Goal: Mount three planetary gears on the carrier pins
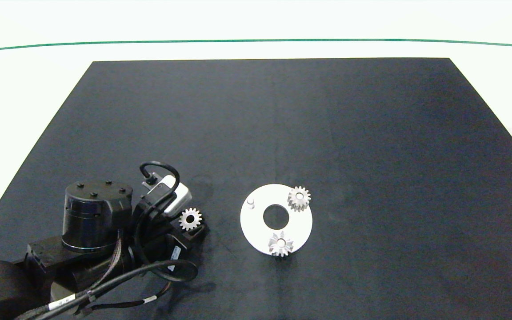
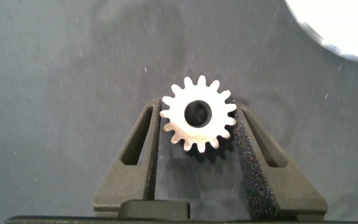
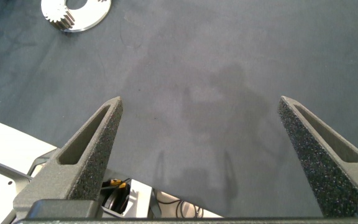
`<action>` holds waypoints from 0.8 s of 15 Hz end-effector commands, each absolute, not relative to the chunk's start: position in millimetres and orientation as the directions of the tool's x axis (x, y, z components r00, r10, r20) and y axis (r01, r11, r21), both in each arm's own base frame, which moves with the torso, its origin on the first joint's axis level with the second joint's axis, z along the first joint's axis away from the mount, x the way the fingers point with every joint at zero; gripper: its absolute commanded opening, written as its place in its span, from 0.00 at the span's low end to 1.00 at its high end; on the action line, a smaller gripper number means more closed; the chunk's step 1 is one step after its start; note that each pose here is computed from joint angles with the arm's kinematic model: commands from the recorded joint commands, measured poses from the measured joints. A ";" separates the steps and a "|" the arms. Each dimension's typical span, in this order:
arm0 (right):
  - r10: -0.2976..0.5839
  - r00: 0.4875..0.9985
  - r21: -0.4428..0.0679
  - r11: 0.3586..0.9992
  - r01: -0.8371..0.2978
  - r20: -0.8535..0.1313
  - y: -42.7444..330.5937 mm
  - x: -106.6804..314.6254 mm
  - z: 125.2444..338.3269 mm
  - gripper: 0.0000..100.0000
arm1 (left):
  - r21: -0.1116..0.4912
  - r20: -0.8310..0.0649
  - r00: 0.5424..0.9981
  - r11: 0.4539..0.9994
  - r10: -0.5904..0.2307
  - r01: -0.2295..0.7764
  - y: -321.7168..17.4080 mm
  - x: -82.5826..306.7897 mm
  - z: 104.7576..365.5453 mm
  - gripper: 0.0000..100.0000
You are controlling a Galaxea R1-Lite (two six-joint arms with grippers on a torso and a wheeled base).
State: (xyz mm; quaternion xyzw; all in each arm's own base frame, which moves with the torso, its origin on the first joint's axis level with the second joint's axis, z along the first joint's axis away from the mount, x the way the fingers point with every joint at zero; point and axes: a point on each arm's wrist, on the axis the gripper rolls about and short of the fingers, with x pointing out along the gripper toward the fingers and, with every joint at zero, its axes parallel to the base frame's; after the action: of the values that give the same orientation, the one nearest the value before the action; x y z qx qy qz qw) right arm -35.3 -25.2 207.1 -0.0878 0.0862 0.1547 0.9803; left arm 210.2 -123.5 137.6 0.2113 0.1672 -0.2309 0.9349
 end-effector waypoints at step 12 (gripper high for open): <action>0.287 0.936 -0.151 0.935 -0.320 -0.206 -24.3 -33.8 207.6 1.00 | 0.353 -0.341 0.815 0.740 -0.469 0.573 -184.8 200.2 182.6 0.04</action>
State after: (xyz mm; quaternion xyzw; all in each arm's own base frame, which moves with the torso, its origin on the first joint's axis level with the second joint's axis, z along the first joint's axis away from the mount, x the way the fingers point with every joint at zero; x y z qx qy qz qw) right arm -34.3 -24.5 207.5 -0.0901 0.0883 0.1551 0.9798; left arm 196.9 -176.1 181.2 0.2244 0.1210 -0.2788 0.9259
